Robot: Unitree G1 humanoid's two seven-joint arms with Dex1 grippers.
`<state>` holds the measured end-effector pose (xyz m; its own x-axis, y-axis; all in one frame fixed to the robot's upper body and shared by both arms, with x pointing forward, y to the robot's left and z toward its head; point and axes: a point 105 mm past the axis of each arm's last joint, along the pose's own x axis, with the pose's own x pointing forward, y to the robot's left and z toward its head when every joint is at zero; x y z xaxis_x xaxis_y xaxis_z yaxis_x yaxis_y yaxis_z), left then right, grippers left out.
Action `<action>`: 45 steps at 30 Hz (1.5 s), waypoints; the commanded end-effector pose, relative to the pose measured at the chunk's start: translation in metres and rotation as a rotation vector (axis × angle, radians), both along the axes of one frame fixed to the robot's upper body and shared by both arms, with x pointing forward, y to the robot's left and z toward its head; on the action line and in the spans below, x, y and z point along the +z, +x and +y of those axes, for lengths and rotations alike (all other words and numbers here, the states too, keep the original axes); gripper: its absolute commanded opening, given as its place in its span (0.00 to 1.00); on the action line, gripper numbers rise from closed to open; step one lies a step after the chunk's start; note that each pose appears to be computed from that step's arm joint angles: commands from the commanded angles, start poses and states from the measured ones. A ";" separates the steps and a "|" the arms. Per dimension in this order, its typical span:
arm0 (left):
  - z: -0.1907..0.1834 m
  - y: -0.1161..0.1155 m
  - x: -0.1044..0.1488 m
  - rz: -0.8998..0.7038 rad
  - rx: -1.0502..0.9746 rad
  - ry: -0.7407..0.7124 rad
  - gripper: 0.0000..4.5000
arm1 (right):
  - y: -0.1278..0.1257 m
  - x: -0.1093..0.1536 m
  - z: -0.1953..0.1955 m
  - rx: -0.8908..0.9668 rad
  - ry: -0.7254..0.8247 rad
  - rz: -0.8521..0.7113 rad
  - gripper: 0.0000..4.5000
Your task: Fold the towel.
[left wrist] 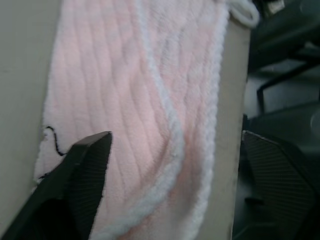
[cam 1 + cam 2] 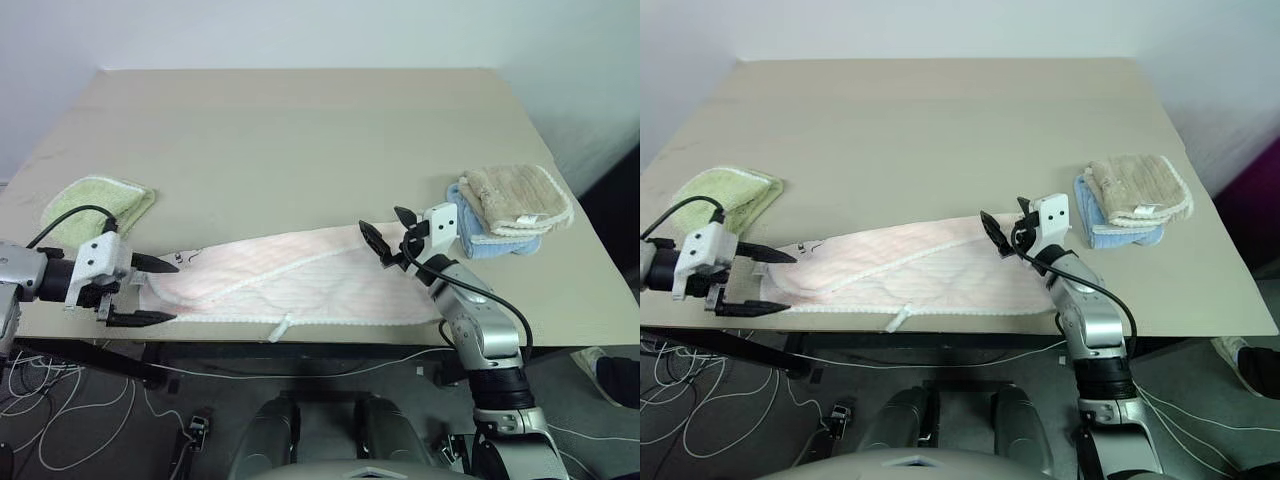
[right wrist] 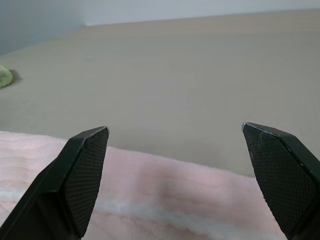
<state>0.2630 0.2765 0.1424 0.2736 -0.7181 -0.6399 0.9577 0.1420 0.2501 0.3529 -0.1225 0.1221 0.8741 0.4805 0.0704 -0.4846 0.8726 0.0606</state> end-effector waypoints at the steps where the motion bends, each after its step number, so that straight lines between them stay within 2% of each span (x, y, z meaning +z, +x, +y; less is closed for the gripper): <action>1: 0.000 0.002 0.003 -0.037 -0.036 0.051 0.99 | -0.004 0.014 0.007 0.013 0.013 -0.056 1.00; 9: 0.000 0.011 -0.004 -0.082 -0.055 0.099 0.99 | -0.007 0.013 0.005 0.006 0.019 -0.051 1.00; 10: 0.000 0.013 -0.006 -0.092 -0.057 0.109 0.95 | -0.007 0.013 0.005 0.004 0.019 -0.051 1.00; 12: 0.002 0.018 -0.009 -0.115 -0.055 0.139 0.86 | -0.007 0.013 0.005 0.000 0.020 -0.051 1.00; 14: 0.001 0.022 -0.012 -0.128 -0.057 0.149 0.72 | -0.008 0.013 0.005 -0.002 0.021 -0.050 1.00; 20: -0.001 0.023 -0.017 -0.109 -0.083 0.151 0.26 | -0.009 0.013 0.005 -0.010 0.024 -0.050 1.00; 29: 0.003 0.016 -0.020 -0.060 -0.113 0.166 0.26 | -0.008 0.013 0.003 -0.021 0.023 -0.049 1.00; 34: 0.003 0.018 -0.026 -0.092 -0.118 0.196 0.26 | -0.008 0.014 0.003 -0.016 0.022 -0.053 1.00; 38: 0.002 0.023 -0.025 -0.134 -0.110 0.188 0.01 | -0.008 0.016 0.001 -0.017 0.017 -0.059 1.00; 42: -0.001 0.029 -0.022 -0.181 -0.095 0.163 0.01 | -0.006 0.025 -0.009 -0.021 -0.028 -0.092 1.00; 45: -0.002 0.029 -0.021 -0.177 -0.083 0.143 0.01 | -0.005 0.036 -0.022 -0.015 -0.121 -0.131 1.00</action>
<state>0.2897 0.2747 0.1120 0.3060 -0.6344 -0.7098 0.9198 0.0045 0.3925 0.3486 -0.1392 0.1288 0.8794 0.4737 0.0482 -0.4724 0.8807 -0.0351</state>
